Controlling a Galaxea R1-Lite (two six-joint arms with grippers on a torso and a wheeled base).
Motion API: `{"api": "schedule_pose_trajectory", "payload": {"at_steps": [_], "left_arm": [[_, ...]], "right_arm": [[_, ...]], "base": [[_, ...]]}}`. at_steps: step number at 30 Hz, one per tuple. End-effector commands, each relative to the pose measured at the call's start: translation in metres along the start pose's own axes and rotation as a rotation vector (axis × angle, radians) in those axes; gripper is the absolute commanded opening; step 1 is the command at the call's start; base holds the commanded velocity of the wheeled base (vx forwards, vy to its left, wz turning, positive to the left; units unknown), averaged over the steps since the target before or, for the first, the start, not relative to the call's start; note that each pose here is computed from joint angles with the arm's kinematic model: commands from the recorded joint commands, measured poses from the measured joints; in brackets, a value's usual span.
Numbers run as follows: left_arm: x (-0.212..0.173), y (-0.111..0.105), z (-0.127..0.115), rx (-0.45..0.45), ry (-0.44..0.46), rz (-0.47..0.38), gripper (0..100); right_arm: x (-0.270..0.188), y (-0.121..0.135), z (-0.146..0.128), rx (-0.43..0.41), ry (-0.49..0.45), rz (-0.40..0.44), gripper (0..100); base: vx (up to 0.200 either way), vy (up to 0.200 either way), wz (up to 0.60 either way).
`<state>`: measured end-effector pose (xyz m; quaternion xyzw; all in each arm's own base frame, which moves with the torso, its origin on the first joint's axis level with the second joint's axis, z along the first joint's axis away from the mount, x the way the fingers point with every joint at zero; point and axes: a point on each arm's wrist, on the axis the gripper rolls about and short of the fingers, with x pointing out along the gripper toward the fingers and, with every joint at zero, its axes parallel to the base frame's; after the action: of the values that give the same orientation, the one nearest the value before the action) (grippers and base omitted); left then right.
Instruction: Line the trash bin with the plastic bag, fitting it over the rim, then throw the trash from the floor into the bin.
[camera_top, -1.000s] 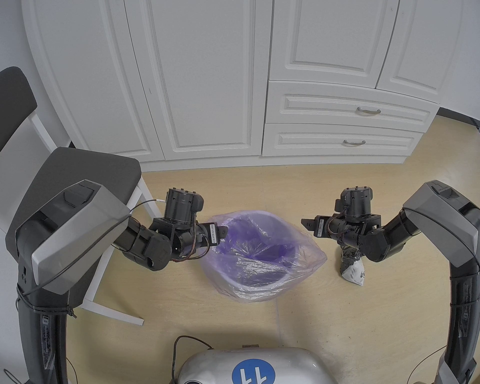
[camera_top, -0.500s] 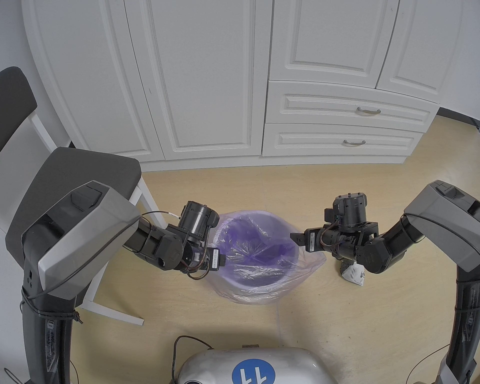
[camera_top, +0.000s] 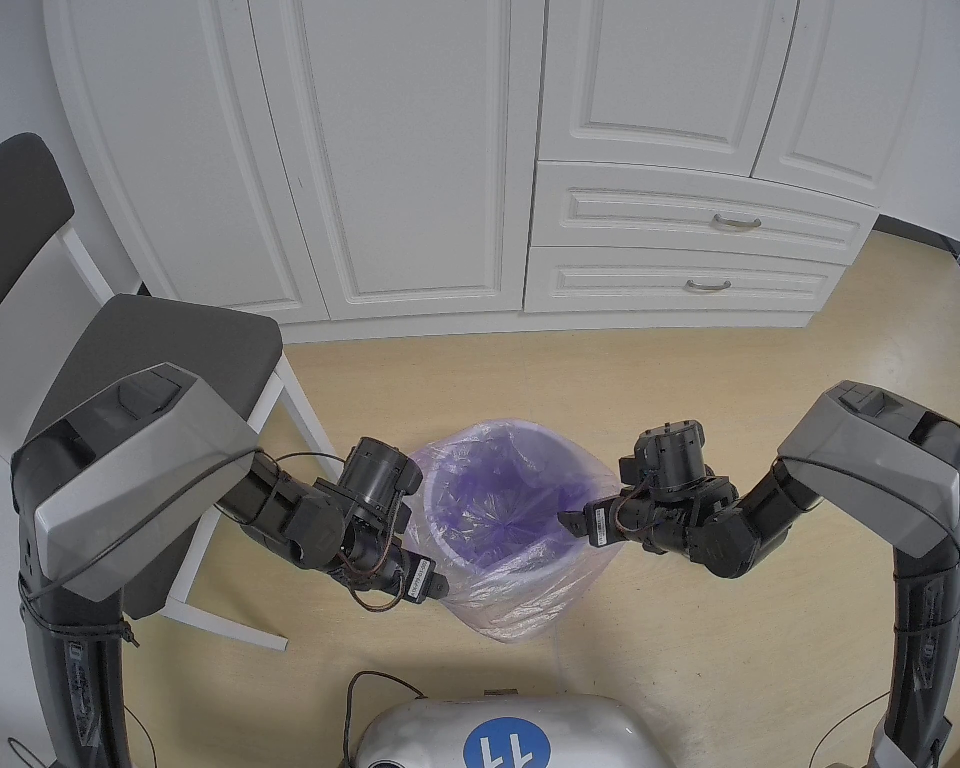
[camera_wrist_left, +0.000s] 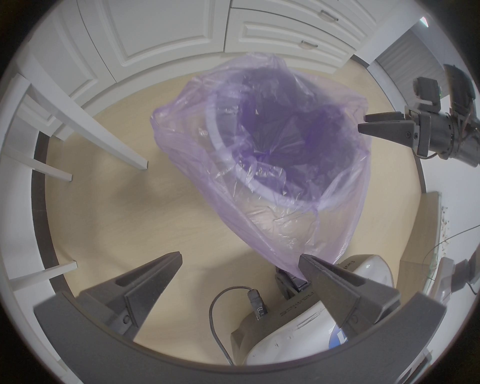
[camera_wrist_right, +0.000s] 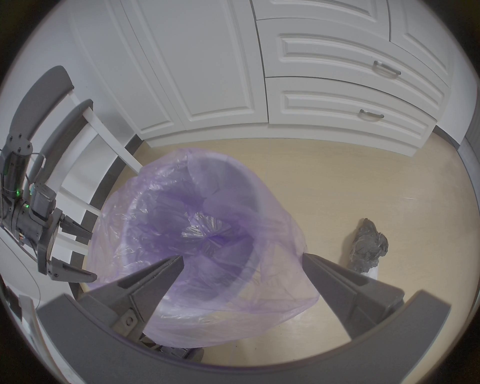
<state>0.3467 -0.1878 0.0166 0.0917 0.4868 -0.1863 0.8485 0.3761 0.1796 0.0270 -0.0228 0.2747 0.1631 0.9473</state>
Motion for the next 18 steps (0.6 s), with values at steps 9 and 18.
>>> {"api": "schedule_pose_trajectory", "payload": {"at_steps": [9,18], "left_arm": [[0.032,0.000,-0.014,0.008,0.074,0.010,100],[0.042,0.009,-0.011,-0.014,0.072,0.028,100]], "right_arm": [[0.016,-0.008,-0.027,-0.060,0.082,-0.021,100],[0.014,-0.010,-0.037,-0.106,0.119,-0.011,100]], "base": [[0.000,0.000,0.00],[0.000,0.000,0.00]]}}
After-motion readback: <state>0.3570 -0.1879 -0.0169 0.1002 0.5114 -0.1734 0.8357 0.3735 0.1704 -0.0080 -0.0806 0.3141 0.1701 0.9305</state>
